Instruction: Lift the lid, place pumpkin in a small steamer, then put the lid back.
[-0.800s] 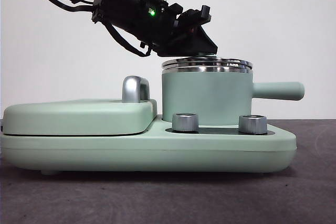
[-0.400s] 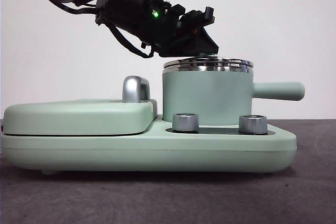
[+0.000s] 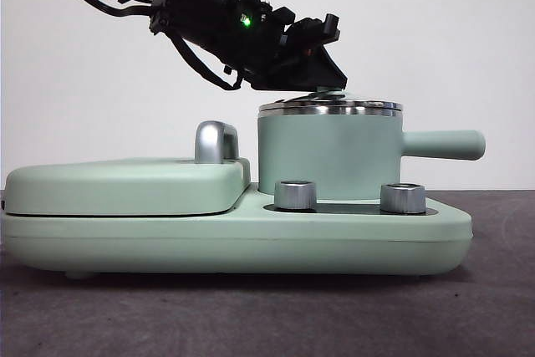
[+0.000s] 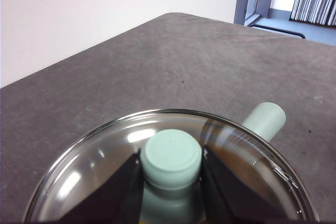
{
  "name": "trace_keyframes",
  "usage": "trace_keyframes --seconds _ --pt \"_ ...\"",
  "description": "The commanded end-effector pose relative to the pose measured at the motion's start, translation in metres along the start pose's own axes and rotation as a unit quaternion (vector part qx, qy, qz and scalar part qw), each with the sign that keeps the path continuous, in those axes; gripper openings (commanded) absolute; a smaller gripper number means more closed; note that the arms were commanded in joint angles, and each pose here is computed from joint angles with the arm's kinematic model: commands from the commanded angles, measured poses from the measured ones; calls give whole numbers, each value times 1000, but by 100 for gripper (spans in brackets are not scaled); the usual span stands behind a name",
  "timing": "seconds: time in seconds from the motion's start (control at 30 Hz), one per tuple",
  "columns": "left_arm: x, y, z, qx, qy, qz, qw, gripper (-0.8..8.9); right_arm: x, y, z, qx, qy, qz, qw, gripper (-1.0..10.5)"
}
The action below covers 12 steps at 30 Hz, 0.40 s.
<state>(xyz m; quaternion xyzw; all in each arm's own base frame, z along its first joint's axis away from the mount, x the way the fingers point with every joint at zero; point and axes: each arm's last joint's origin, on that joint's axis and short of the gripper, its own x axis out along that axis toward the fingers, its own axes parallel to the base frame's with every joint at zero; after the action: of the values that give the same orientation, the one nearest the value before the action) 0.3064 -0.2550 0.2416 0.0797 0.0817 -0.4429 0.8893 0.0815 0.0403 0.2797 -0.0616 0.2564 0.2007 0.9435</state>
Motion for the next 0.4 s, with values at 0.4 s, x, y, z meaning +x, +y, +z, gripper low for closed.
trace_keyframes --seconds 0.4 --pt "2 -2 1 -10 -1 -1 1000 224 0 1 1 4 -1 2 1000 400"
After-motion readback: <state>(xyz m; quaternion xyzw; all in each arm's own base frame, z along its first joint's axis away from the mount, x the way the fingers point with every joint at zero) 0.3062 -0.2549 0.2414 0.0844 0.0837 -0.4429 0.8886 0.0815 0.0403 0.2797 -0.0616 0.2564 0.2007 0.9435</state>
